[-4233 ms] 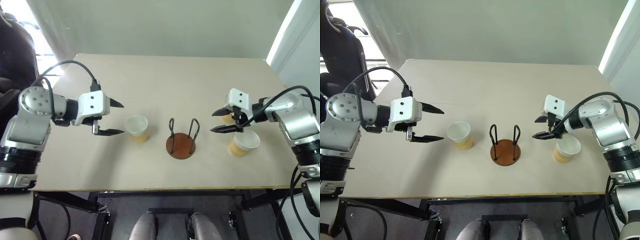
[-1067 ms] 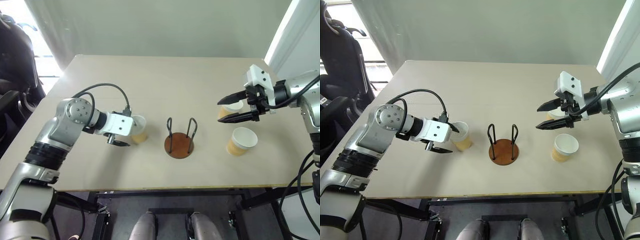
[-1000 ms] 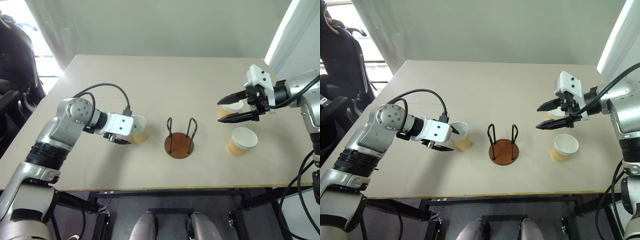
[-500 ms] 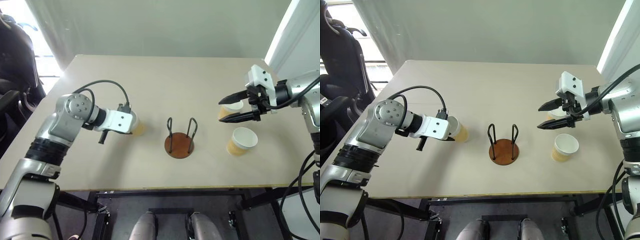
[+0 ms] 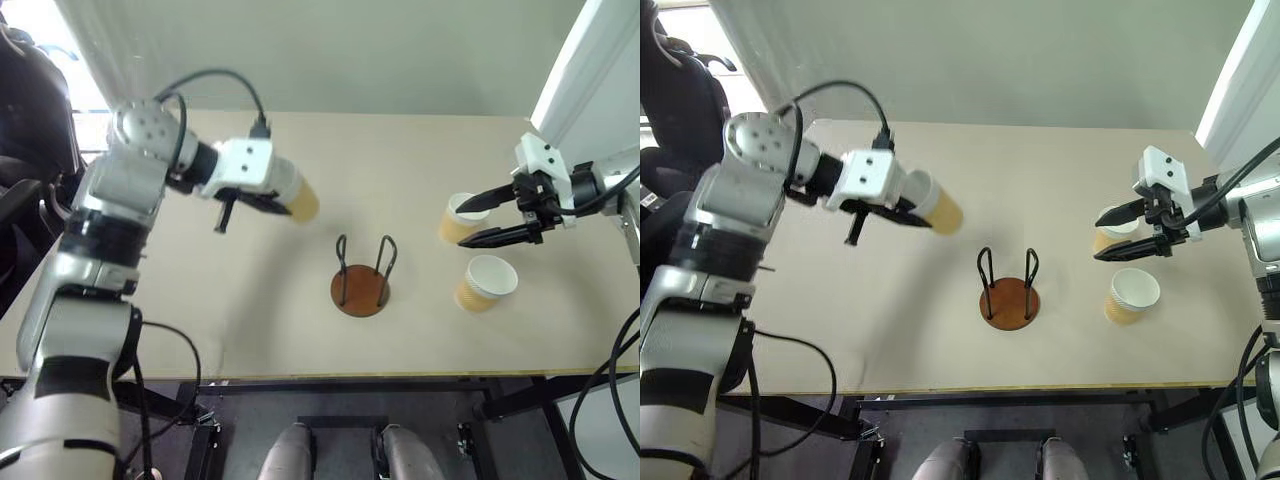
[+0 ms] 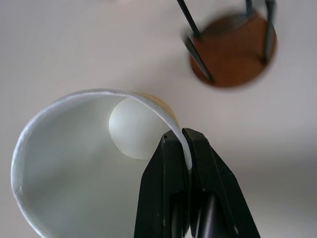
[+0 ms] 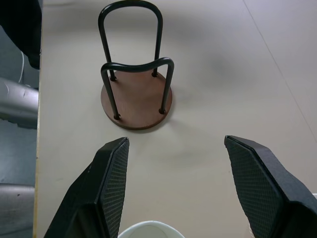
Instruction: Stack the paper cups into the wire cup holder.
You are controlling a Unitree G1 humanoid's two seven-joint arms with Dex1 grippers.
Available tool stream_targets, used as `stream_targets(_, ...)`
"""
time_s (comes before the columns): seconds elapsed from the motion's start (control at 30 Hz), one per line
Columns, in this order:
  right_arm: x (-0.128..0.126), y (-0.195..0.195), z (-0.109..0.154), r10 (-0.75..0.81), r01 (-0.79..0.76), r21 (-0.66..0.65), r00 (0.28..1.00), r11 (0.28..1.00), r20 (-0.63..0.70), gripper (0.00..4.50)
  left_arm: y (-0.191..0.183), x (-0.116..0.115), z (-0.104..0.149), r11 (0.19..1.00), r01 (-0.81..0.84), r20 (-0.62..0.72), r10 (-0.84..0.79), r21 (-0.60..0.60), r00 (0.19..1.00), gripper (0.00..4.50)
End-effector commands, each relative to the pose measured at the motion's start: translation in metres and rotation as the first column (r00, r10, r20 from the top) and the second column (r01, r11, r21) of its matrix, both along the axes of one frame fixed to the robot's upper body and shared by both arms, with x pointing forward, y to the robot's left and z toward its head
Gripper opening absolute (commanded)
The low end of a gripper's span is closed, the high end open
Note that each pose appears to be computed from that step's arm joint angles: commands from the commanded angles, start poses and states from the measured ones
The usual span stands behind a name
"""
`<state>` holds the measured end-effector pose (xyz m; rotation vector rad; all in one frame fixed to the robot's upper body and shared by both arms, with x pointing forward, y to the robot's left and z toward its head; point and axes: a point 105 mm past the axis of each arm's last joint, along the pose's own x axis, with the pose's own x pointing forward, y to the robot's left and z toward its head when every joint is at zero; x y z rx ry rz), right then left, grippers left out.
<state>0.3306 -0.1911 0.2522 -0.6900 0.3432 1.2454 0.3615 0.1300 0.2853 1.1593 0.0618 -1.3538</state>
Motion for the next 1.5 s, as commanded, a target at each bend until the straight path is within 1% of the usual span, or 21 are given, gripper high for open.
stream_targets(0.03, -0.003, -0.004, 0.013, -0.002, 0.002, -0.009, 0.999, 1.0, 0.046, 3.13, -0.014, -0.003, 0.023, 0.998, 0.061, -0.001, -0.061, -0.028, 0.998, 0.06)
stream_targets(0.1, -0.004, -0.005, 0.013, -0.004, 0.005, -0.013, 0.999, 1.0, 0.04, 3.13, -0.026, -0.005, 0.032, 0.994, 0.098, 0.003, -0.098, -0.043, 0.995, 0.06)
stream_targets(0.2, -0.006, -0.006, 0.011, -0.006, 0.006, -0.018, 0.999, 1.0, 0.031, 3.13, -0.038, -0.01, 0.036, 0.988, 0.148, -0.005, -0.149, -0.045, 0.989, 0.06)
stream_targets(0.3, -0.008, -0.006, 0.009, -0.004, 0.005, -0.021, 1.0, 1.0, 0.023, 3.13, -0.05, -0.018, 0.035, 0.978, 0.204, -0.021, -0.205, -0.038, 0.979, 0.06)
stream_targets(0.37, -0.011, -0.005, 0.008, -0.003, 0.003, -0.018, 1.0, 1.0, 0.021, 3.13, -0.059, -0.027, 0.027, 0.964, 0.264, -0.044, -0.265, -0.022, 0.963, 0.06)
stream_targets(0.47, -0.013, -0.004, 0.008, -0.004, 0.005, -0.015, 1.0, 1.0, 0.024, 3.13, -0.064, -0.035, 0.021, 0.952, 0.306, -0.066, -0.307, -0.015, 0.95, 0.06)
stream_targets(0.67, -0.013, -0.004, 0.004, -0.018, 0.019, -0.009, 0.999, 1.0, 0.034, 3.13, -0.065, -0.036, 0.014, 0.946, 0.325, -0.068, -0.325, -0.003, 0.943, 0.06)
stream_targets(0.97, -0.011, 0.002, -0.004, -0.022, 0.022, -0.001, 0.999, 1.0, 0.048, 3.13, -0.067, -0.037, 0.009, 0.941, 0.339, -0.072, -0.34, -0.023, 0.938, 0.06)
stream_targets(1.13, -0.009, 0.003, -0.004, -0.024, 0.024, 0.008, 0.998, 1.0, 0.058, 3.13, -0.066, -0.038, 0.005, 0.939, 0.345, -0.079, -0.344, -0.008, 0.935, 0.06)
stream_targets(1.3, -0.008, 0.002, -0.001, -0.029, 0.028, 0.011, 0.997, 1.0, 0.07, 3.13, -0.065, -0.041, 0.002, 0.937, 0.35, -0.105, -0.348, -0.004, 0.932, 0.06)
stream_targets(1.5, -0.013, 0.004, 0.009, 0.006, -0.007, 0.007, 0.997, 1.0, 0.077, 3.13, -0.065, -0.045, -0.006, 0.932, 0.361, -0.138, -0.357, 0.006, 0.924, 0.06)
